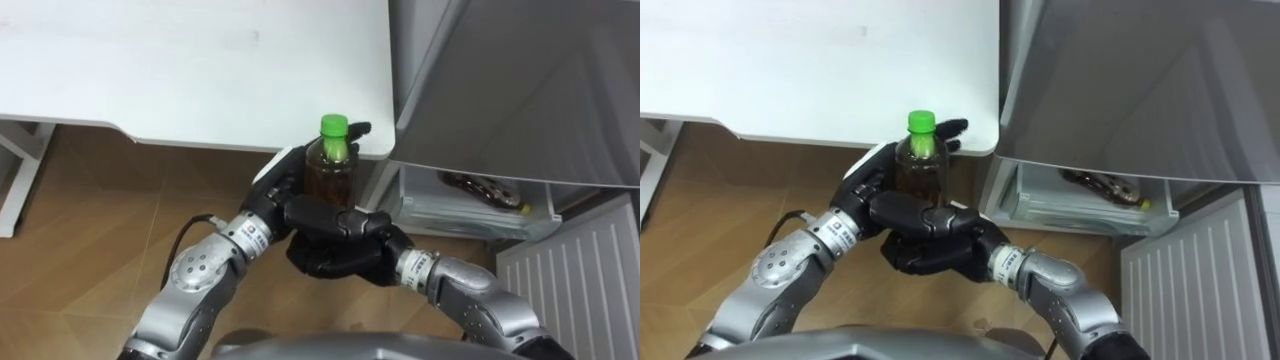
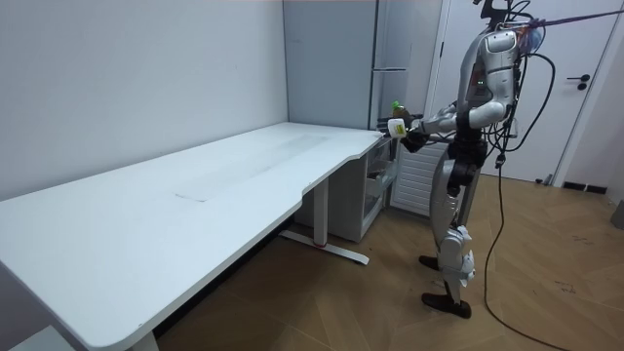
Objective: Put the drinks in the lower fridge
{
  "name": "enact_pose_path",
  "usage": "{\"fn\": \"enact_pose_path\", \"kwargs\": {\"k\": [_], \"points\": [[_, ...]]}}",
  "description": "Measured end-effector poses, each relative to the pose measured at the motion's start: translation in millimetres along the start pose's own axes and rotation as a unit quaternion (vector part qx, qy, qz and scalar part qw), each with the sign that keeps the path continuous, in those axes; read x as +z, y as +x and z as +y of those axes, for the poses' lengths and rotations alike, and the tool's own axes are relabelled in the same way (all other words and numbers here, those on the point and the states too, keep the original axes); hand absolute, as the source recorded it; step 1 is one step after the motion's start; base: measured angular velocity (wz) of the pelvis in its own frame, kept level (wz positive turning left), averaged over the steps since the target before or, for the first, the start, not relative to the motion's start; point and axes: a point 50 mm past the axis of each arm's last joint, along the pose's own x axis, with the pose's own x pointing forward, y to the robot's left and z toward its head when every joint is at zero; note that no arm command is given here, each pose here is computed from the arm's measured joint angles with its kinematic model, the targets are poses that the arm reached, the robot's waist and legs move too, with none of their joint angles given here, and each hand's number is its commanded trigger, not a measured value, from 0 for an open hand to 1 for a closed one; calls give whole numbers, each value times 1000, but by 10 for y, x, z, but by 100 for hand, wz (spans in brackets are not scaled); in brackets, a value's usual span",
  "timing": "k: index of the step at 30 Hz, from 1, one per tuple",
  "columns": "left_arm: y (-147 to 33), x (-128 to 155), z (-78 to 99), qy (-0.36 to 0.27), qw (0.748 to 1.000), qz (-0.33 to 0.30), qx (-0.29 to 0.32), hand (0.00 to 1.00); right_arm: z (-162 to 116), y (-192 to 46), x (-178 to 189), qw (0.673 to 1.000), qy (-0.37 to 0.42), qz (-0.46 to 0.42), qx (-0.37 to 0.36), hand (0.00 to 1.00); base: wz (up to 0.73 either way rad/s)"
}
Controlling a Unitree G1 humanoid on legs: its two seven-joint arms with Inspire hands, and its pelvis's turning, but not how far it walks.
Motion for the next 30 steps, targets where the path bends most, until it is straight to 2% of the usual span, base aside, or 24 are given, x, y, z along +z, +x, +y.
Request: {"fn": "enact_pose_path", "kwargs": {"k": [11, 19, 26, 30], "points": [[42, 202, -10, 36, 998, -39, 17, 0, 36, 31, 59, 999, 26, -41, 13, 100, 0], [17, 804, 4, 76, 982, -168, 28, 0, 97, 29, 61, 995, 57, -60, 60, 100, 0], [-62, 1037, 19, 88, 970, -222, 50, 0, 98, -1, 15, 995, 62, -57, 58, 100, -4], [-152, 1242, 43, 89, 953, -280, 73, 0, 88, -23, 3, 995, 61, -54, 58, 100, 4]]}}
